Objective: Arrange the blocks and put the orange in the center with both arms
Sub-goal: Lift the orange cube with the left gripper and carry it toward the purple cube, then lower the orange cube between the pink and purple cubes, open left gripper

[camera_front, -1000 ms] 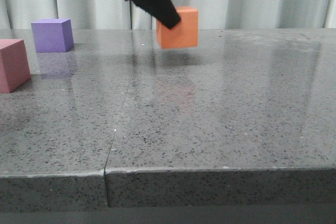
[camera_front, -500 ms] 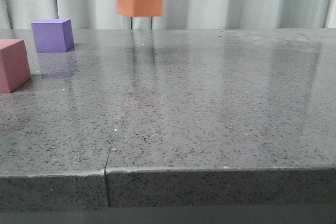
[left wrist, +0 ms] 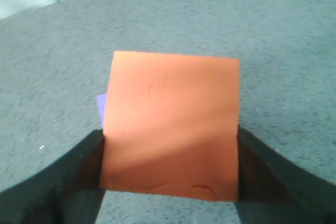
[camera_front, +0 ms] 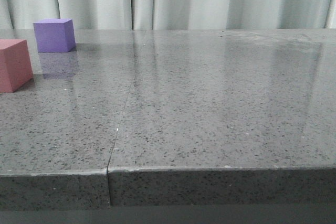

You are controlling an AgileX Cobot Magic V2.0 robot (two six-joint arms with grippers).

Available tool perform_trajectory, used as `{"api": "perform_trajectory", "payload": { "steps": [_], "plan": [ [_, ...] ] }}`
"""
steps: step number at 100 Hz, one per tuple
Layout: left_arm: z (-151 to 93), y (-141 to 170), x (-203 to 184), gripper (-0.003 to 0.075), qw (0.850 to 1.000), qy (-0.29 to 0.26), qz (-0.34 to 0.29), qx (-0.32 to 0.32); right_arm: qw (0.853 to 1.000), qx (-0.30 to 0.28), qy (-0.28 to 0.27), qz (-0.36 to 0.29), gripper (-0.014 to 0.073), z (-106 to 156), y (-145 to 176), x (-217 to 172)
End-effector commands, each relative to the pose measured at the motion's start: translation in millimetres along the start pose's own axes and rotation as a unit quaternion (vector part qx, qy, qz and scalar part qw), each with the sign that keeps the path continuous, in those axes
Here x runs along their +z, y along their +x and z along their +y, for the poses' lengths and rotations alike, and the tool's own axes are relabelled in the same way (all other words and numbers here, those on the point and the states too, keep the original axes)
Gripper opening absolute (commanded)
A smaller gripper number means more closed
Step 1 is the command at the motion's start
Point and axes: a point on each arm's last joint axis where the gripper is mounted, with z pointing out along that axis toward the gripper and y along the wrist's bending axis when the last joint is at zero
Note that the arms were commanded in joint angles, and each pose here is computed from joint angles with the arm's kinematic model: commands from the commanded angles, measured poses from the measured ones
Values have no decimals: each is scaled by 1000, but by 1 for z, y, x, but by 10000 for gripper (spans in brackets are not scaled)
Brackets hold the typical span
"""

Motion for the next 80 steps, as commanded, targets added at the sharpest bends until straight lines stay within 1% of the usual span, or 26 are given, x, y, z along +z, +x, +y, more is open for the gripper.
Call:
{"api": "perform_trajectory", "payload": {
  "steps": [1,23,39,52,71,80],
  "plan": [
    [19,-9,-37,365,998,-13,-59,-34,999,-8,-4,-46,-69,2,-14,-3],
    [34,-7,-34,365,997,-27,-50,-58,999,-8,-4,-46,-69,2,-14,-3],
    [33,-3,-29,365,997,-29,-36,-60,999,-8,-4,-46,-69,2,-14,-3],
    [31,6,-15,365,997,-28,-18,-67,999,-8,-4,-46,-69,2,-14,-3],
    [27,22,-4,365,995,-19,-32,-87,999,-8,-4,-46,-69,2,-14,-3],
    [25,32,8,365,995,-18,-18,-92,999,-8,-4,-46,-69,2,-14,-3]
  ]
}}
